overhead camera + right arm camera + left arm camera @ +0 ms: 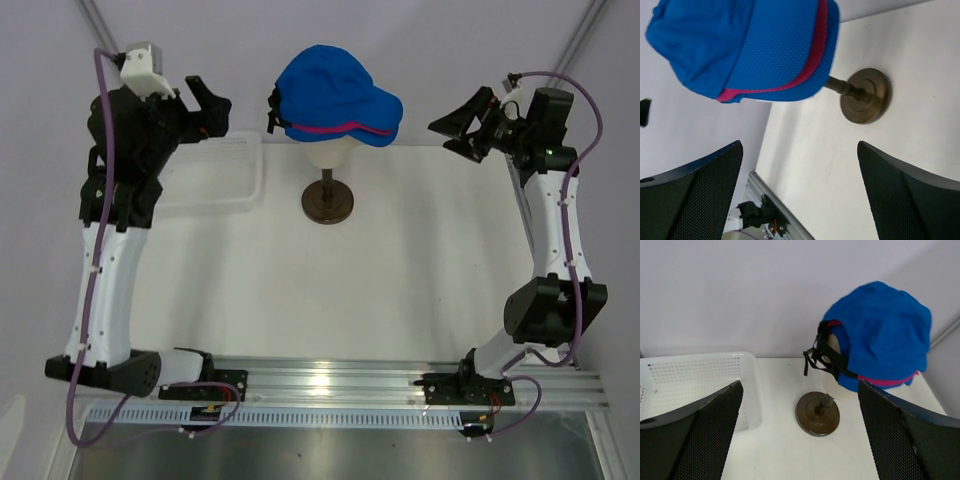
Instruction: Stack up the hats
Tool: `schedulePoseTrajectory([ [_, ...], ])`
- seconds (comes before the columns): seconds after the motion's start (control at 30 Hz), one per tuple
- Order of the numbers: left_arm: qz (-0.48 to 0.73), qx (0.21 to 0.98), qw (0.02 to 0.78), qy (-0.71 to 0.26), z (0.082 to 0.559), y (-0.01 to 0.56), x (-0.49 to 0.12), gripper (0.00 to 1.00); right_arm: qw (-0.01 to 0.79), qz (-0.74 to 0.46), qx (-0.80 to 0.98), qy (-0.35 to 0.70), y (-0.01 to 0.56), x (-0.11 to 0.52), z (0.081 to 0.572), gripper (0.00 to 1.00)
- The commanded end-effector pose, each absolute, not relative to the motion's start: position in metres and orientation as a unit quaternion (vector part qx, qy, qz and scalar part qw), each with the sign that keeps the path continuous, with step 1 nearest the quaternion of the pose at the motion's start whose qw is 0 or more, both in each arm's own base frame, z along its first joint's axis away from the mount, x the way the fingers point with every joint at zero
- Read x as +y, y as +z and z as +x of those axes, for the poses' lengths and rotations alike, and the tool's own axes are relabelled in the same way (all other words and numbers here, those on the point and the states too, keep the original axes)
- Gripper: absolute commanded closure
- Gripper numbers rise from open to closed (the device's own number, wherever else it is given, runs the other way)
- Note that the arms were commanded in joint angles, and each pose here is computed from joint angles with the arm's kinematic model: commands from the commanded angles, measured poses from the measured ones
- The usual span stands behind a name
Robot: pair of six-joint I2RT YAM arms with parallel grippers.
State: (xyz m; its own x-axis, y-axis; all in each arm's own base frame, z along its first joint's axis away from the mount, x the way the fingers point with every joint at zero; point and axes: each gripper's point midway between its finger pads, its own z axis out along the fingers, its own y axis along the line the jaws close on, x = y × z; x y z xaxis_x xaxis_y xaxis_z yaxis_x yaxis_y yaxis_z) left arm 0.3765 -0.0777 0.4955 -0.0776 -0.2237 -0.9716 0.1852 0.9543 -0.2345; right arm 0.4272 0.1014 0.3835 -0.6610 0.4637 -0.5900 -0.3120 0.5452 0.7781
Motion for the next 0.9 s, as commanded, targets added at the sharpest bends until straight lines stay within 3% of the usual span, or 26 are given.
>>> schedulePoseTrajectory([
  [0.0,0.016,0.723,0.665,-0.184,0.352,0.484,-0.089,0.00,0.460,0.041,0.796,0.391,0.396,0.081,0.404,0.01],
  [0.03,0.026,0.742,0.641,-0.194,0.350,0.457,-0.095,0.01,0.476,0.050,0.798,0.366,0.397,0.074,0.403,0.00],
  [0.1,0.038,0.727,0.652,-0.214,0.328,0.463,-0.099,0.01,0.509,0.037,0.790,0.340,0.407,0.070,0.384,0.00],
  [0.13,0.049,0.746,0.622,-0.230,0.325,0.430,-0.108,0.00,0.522,0.039,0.787,0.326,0.409,0.066,0.379,0.00],
  [0.23,0.069,0.734,0.620,-0.268,0.294,0.422,-0.117,0.01,0.567,0.022,0.761,0.314,0.419,0.068,0.349,0.00],
  [0.27,0.065,0.753,0.596,-0.271,0.292,0.389,-0.119,0.00,0.582,0.016,0.750,0.314,0.424,0.069,0.342,0.01],
  [0.43,0.058,0.719,0.637,-0.273,0.256,0.371,-0.110,0.01,0.600,0.024,0.739,0.305,0.405,0.071,0.298,0.01],
  [0.7,0.034,0.773,0.599,-0.206,0.250,0.299,-0.087,0.00,0.580,0.074,0.745,0.322,0.354,0.073,0.274,0.01],
  [0.87,0.020,0.783,0.589,-0.198,0.248,0.287,-0.083,0.00,0.588,0.092,0.735,0.325,0.333,0.070,0.273,0.01],
])
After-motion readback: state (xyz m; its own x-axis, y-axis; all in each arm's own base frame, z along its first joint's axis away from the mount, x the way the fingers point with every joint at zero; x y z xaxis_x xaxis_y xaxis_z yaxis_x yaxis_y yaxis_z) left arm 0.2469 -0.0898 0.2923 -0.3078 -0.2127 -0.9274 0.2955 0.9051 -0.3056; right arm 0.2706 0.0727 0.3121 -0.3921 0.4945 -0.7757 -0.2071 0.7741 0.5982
